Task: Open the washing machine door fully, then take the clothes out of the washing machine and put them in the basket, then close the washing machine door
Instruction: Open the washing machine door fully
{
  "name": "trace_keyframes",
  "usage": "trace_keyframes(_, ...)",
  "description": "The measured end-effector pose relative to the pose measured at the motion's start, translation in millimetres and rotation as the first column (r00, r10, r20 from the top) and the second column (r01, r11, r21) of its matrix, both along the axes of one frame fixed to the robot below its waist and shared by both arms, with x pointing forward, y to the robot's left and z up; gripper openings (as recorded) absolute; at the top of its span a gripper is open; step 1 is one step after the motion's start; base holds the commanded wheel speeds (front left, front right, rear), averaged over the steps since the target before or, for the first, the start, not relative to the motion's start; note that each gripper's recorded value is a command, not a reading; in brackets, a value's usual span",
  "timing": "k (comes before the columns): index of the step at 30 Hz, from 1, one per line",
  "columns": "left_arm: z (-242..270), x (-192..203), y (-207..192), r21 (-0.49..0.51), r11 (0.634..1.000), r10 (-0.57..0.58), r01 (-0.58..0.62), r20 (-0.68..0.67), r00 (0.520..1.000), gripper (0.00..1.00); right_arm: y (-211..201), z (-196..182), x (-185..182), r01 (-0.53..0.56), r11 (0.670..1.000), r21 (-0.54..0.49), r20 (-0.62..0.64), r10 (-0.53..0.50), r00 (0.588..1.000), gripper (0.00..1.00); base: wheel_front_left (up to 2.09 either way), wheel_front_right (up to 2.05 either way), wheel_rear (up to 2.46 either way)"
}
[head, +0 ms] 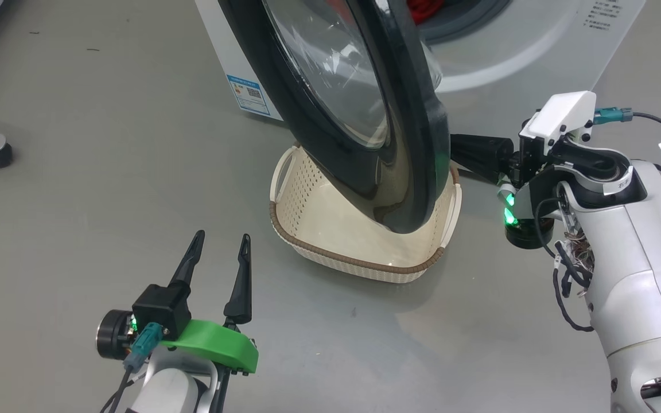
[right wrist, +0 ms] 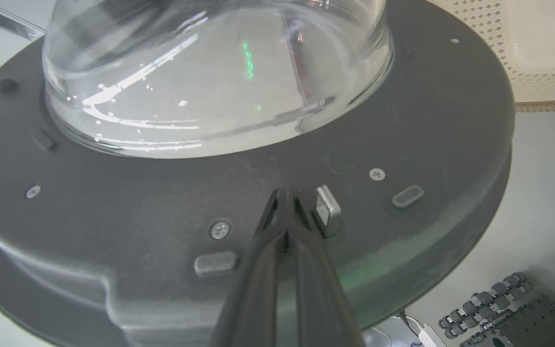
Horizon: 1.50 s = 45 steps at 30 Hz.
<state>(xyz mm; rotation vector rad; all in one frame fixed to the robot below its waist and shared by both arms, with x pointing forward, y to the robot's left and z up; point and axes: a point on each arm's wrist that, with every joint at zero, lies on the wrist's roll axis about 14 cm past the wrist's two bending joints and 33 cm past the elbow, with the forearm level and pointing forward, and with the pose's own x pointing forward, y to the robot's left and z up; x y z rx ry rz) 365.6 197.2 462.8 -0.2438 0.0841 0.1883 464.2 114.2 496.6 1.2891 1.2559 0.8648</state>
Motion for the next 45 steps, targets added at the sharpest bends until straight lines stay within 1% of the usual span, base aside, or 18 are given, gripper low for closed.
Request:
trace_keyframes(11,0.7,-6.2,0.2,0.003,1.0,0.004,-0.004,0.001,1.0,1.0,8.8,0.5,-21.6,-0.053,0.998,0.025,-0.025,0.053,0.998,0.0,0.0,0.0,0.0)
trace_keyframes(14,1.4,-7.4,0.5,0.004,1.0,0.005,-0.005,0.003,1.0,1.0,12.2,6.9,-26.8,-0.068,0.996,0.062,-0.035,0.07,0.997,0.0,0.0,0.0,0.0)
trace_keyframes(16,1.9,-8.3,1.0,0.004,1.0,0.007,-0.007,0.004,1.0,1.0,15.4,12.6,-32.0,-0.081,0.992,0.099,-0.047,0.086,0.995,0.0,0.0,0.0,0.0)
trace_keyframes(20,3.3,-9.9,1.7,0.004,1.0,0.01,-0.01,0.008,1.0,1.0,23.5,20.4,-44.3,-0.122,0.983,0.137,-0.051,0.13,0.99,0.0,0.0,0.0,0.0)
trace_keyframes(32,1.2,-14.8,3.4,0.002,1.0,0.019,-0.019,0.001,1.0,1.0,43.9,32.5,-76.6,-0.219,0.955,0.199,-0.054,0.234,0.971,0.0,0.0,0.0,0.0)
trace_keyframes(37,-0.1,-16.5,4.8,0.002,1.0,0.025,-0.025,-0.004,1.0,1.0,50.9,34.0,-87.8,-0.236,0.946,0.222,-0.069,0.257,0.964,0.0,0.0,0.0,0.0)
trace_keyframes(42,-0.9,-17.3,6.3,0.003,1.0,0.03,-0.03,-0.007,1.0,1.0,59.6,37.2,-100.7,-0.276,0.934,0.226,-0.055,0.295,0.954,0.0,0.0,0.0,0.0)
trace_keyframes(45,-1.0,-17.6,7.4,0.004,0.999,0.034,-0.033,-0.008,0.999,1.0,62.8,37.7,-103.9,-0.281,0.933,0.225,-0.053,0.299,0.953,0.0,0.0,0.0,0.0)
